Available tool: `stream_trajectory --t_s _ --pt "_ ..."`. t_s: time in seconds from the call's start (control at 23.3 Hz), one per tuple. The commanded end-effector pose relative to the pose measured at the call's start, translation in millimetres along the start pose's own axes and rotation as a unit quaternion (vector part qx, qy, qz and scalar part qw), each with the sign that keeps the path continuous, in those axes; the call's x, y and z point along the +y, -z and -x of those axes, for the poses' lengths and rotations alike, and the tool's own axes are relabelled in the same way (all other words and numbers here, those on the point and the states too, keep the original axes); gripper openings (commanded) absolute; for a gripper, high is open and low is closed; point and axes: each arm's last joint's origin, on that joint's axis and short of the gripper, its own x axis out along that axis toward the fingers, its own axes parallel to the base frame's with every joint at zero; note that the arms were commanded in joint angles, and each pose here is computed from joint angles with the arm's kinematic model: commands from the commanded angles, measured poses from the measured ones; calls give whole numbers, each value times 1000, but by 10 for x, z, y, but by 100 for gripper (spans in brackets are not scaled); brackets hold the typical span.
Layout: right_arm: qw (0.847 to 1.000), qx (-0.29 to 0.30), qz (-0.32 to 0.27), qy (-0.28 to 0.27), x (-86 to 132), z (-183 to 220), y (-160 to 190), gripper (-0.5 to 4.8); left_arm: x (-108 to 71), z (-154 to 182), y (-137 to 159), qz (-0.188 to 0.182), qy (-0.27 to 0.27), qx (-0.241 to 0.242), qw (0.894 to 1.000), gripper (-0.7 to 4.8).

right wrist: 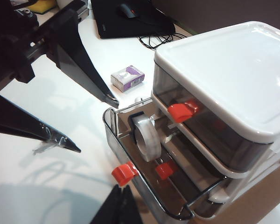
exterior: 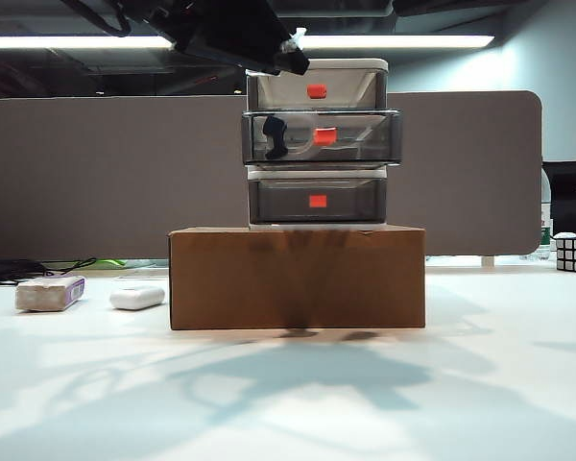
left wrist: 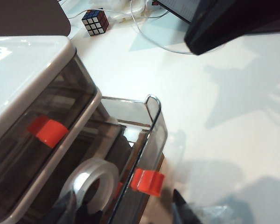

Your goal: Open the second layer of the drawer on the table, pick up the transparent tape on the table and put it in, and finally close the drawer.

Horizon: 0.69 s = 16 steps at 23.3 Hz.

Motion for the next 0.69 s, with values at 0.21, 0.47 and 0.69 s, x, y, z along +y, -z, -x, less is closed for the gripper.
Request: stream_trajectory --t_s 0.21,0.47,0.69 --pt "1000 -4 2 0 3 10 -16 -5 13 -10 -24 2 1 -7 1000 254" --pt "1000 -1 1 -1 5 10 -10 -5 9 -121 50 9 10 8 1000 254" --pt "1000 -1 1 -1 5 11 -10 -5 43 -179 73 9 1 4 1000 254"
